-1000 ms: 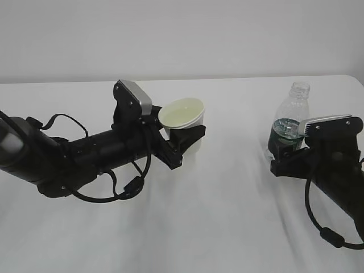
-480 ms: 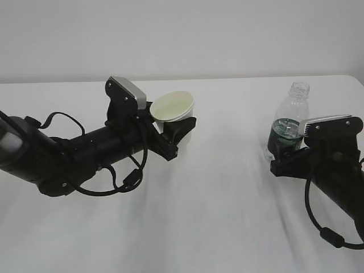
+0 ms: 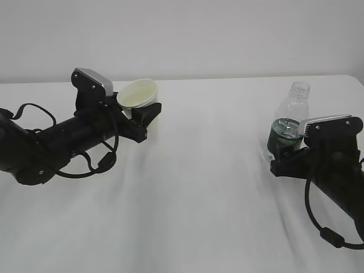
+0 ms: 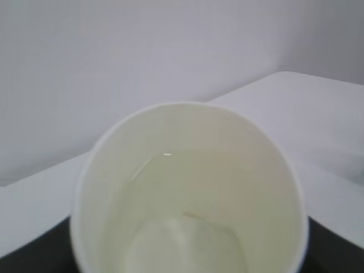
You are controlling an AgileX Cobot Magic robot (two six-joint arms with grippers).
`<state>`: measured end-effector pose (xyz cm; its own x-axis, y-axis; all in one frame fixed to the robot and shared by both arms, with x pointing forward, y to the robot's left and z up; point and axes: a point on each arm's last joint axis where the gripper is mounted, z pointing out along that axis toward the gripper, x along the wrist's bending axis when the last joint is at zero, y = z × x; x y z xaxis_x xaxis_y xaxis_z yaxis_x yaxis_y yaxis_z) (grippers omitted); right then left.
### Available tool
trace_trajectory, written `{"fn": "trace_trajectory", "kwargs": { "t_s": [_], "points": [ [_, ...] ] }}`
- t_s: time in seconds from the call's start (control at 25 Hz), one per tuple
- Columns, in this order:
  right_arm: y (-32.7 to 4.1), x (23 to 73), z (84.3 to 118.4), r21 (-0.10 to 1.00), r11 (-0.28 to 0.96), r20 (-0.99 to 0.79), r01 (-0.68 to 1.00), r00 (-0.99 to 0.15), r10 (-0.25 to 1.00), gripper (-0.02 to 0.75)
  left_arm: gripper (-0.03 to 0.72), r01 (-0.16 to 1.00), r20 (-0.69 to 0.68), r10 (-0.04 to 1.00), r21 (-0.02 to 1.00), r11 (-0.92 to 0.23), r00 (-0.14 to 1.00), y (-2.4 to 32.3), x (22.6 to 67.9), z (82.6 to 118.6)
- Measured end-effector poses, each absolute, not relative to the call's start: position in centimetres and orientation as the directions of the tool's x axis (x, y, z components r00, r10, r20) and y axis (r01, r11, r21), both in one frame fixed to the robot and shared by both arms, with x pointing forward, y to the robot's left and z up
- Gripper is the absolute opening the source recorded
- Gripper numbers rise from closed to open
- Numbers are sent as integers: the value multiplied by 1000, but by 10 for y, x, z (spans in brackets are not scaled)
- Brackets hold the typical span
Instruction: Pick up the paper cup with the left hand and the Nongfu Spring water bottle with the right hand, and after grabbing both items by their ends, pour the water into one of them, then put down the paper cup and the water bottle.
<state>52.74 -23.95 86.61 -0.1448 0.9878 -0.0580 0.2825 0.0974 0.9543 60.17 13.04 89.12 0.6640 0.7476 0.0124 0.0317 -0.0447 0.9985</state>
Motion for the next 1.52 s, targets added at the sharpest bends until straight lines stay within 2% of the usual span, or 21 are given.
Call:
{"fn": "trace_trajectory", "kwargs": {
  "t_s": [1.2,1.52],
  "points": [
    [-239,527,866,954,98,-58,282,-145,988,594,480,87,-24,918,996,-11,396,223,634,888],
    [-239,527,866,954,98,-58,282,-147,987,594,476,83,3,949,996,-31,314,243,638,887]
  ]
}}
